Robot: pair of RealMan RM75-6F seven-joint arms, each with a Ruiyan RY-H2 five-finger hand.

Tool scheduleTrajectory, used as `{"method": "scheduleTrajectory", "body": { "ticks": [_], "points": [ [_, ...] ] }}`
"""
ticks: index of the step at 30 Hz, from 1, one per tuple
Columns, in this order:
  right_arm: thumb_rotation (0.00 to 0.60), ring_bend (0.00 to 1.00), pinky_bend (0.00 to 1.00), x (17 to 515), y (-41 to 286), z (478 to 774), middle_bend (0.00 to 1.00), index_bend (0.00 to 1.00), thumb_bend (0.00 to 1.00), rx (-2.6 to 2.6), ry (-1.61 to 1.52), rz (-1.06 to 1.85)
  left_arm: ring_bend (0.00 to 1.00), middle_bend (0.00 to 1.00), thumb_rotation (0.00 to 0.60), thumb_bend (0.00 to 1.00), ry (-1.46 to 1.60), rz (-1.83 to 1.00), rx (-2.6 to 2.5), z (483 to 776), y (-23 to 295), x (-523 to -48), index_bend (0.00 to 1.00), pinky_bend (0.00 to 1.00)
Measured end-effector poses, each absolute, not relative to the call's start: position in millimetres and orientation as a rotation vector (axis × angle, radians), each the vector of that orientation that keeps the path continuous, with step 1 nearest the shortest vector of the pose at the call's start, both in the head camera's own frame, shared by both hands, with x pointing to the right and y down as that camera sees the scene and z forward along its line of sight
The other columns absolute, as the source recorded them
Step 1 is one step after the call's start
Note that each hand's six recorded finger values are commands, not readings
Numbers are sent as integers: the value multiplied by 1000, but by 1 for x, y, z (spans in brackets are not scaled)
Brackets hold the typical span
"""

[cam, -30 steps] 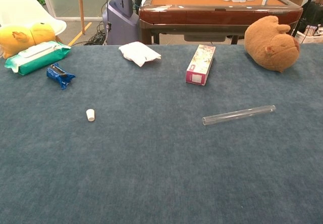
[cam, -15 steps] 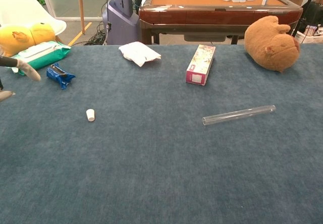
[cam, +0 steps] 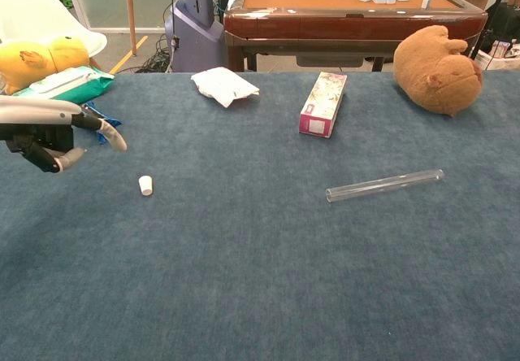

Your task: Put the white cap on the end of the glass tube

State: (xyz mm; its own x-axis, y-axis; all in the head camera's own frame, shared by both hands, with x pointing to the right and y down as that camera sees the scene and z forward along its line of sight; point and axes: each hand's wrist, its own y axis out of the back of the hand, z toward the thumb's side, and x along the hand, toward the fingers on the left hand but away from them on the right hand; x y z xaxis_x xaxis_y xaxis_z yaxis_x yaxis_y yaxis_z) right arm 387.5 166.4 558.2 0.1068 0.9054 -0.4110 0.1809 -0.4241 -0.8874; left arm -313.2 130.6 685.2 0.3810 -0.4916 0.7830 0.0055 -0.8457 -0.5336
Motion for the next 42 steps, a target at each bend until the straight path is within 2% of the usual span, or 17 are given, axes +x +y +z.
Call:
{"method": "scheduleTrajectory", "body": {
  "ticks": [19, 42],
  "points": [
    [600, 446, 477, 395, 173, 557, 532, 403, 254, -1700, -1082, 1392, 1000, 1000, 600, 677, 353, -1552, -2214, 720, 129, -299, 165, 1000],
    [600, 449, 477, 402, 176, 558, 532, 403, 254, -1691, -1092, 1418, 1000, 1000, 600, 677, 308, -1569, -2236, 734, 135, -289, 165, 1000]
  ]
}}
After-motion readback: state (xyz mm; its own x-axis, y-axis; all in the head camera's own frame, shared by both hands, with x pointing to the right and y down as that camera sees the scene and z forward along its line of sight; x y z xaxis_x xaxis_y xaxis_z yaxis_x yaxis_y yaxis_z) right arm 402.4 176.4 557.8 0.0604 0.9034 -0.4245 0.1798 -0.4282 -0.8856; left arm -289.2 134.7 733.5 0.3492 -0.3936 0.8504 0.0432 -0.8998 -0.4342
